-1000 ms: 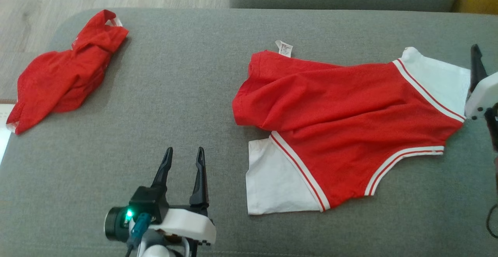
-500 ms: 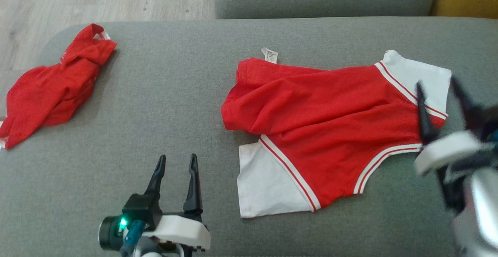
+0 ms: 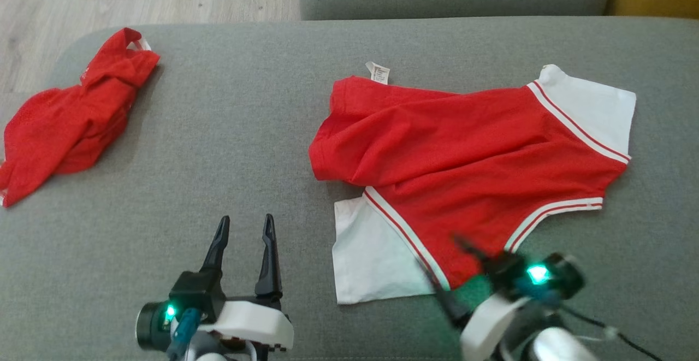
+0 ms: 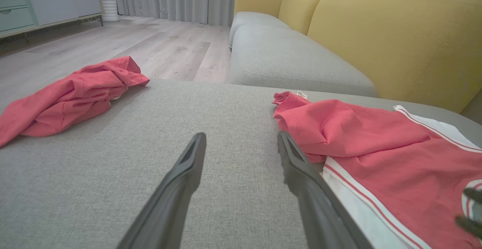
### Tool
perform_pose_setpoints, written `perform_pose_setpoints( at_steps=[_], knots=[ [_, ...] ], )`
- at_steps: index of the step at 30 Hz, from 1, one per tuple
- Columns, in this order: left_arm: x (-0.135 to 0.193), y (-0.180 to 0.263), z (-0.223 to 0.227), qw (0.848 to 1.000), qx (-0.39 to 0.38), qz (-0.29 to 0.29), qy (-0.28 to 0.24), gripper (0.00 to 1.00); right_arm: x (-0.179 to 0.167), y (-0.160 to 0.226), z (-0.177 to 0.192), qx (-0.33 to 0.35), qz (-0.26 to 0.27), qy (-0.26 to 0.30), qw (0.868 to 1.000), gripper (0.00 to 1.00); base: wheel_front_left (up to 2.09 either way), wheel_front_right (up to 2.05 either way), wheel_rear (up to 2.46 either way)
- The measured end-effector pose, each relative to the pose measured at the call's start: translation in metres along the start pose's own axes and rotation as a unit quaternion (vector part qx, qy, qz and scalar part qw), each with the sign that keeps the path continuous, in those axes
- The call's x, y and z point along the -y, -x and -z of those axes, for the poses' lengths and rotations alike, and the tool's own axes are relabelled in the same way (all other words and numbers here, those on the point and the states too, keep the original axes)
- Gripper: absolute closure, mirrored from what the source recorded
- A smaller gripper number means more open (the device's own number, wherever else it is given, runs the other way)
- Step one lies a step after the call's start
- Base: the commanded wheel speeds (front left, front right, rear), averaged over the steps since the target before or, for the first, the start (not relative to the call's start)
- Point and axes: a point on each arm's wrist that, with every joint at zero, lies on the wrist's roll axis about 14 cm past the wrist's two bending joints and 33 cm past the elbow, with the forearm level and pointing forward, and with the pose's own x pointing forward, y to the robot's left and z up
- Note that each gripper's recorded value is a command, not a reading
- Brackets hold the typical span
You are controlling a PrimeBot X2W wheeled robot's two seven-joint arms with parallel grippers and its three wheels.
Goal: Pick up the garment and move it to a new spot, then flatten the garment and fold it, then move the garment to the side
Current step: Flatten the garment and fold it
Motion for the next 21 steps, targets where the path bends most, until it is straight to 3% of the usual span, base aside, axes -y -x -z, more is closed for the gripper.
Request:
perform_pose_setpoints(
  at_steps=[7,11,17,18,19,21],
  knots=[
    [0.004,0.0,0.006,1.0,-0.01,0.005,0.001,0.0,-0.045,-0.004,0.038,-0.128,-0.121,0.063,0.982,0.0,0.0,0.0,0.0],
    [0.0,-0.004,0.002,1.0,-0.004,-0.002,0.001,0.0,-0.044,-0.01,0.047,-0.175,-0.15,0.106,0.967,0.0,0.0,0.0,0.0],
    [-0.008,-0.003,0.001,1.0,-0.004,-0.021,0.005,0.0,-0.049,-0.002,0.075,-0.251,-0.181,0.122,0.943,0.0,0.0,0.0,0.0],
    [-0.009,-0.003,0.001,1.0,-0.004,-0.023,0.005,0.0,-0.05,-0.002,0.076,-0.254,-0.184,0.126,0.941,0.54,0.0,0.0,0.0],
    [-0.01,-0.003,0.001,1.0,-0.004,-0.024,0.005,0.0,-0.049,-0.004,0.075,-0.254,-0.184,0.129,0.941,1.0,0.0,0.0,0.0],
    [-0.01,-0.003,0.001,1.0,-0.004,-0.024,0.005,0.0,-0.045,-0.007,0.073,-0.254,-0.18,0.133,0.941,1.0,0.0,0.0,0.0]
  ],
)
